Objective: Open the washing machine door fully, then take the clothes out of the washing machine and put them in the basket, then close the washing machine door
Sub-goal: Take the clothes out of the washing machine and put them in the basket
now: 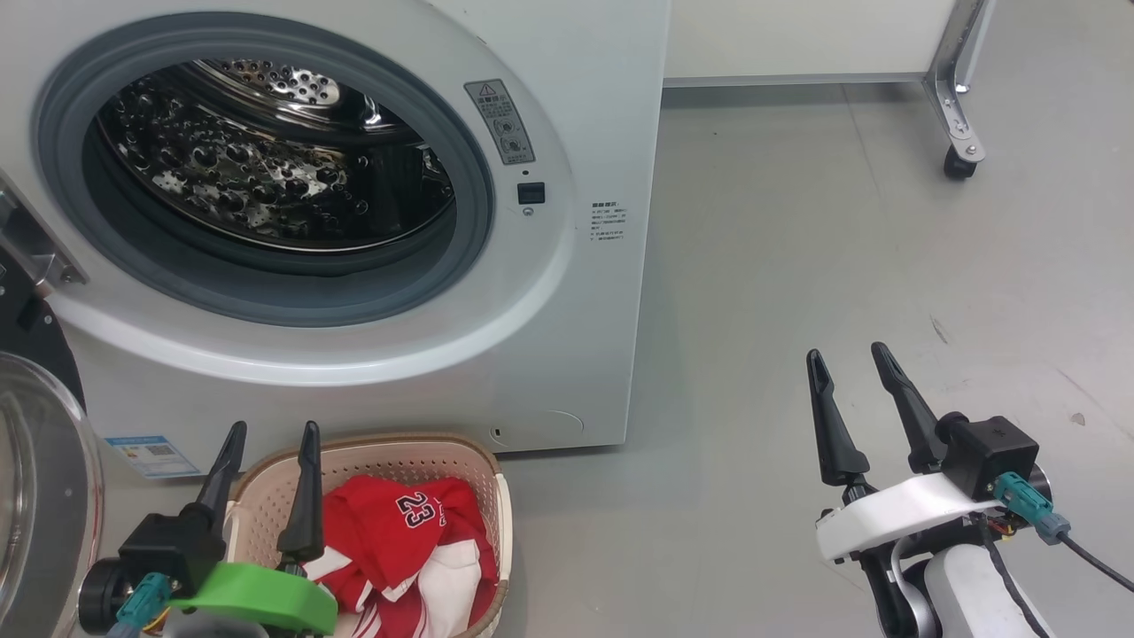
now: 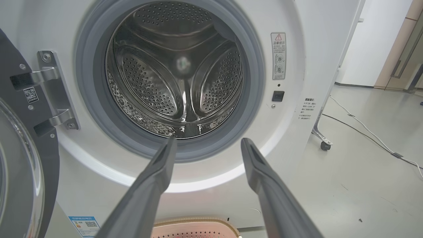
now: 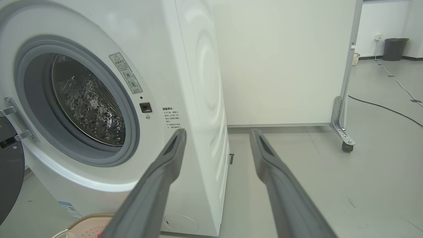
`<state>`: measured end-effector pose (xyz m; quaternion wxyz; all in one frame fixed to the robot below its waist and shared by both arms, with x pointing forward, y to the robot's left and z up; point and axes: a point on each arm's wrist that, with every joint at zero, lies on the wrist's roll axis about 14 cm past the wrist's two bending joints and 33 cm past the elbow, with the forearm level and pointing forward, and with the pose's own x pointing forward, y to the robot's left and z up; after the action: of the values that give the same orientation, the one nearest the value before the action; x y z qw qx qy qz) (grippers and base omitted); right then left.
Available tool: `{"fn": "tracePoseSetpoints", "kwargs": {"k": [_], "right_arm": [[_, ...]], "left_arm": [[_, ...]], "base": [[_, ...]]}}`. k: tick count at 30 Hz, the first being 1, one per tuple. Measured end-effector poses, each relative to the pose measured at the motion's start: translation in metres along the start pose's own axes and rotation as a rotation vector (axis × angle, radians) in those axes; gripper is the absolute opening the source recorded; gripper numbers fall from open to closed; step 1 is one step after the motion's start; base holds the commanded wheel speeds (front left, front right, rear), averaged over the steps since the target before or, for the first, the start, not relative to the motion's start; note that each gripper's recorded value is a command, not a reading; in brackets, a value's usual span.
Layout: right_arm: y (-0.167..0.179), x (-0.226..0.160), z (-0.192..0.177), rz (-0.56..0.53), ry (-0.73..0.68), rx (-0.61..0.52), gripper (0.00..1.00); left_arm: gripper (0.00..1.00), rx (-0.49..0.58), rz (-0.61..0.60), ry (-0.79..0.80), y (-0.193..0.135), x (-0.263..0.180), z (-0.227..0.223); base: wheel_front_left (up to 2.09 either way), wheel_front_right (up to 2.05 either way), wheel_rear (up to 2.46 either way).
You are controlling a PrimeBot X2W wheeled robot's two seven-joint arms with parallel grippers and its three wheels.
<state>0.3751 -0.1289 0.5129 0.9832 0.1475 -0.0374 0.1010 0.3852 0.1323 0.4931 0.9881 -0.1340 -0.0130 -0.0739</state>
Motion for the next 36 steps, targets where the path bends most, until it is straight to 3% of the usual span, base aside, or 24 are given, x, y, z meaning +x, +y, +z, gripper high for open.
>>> {"fn": "tracePoseSetpoints", "kwargs": {"k": [36], "right_arm": [[-0.0052, -0.0019, 0.0003, -0.018, -0.001, -0.003, 1.00]], "left_arm": [[1.00, -0.005, -0.014, -0.003, -0.0097, 0.0013, 0.0002]], "base": [[0.00, 0.00, 0.00]]}}
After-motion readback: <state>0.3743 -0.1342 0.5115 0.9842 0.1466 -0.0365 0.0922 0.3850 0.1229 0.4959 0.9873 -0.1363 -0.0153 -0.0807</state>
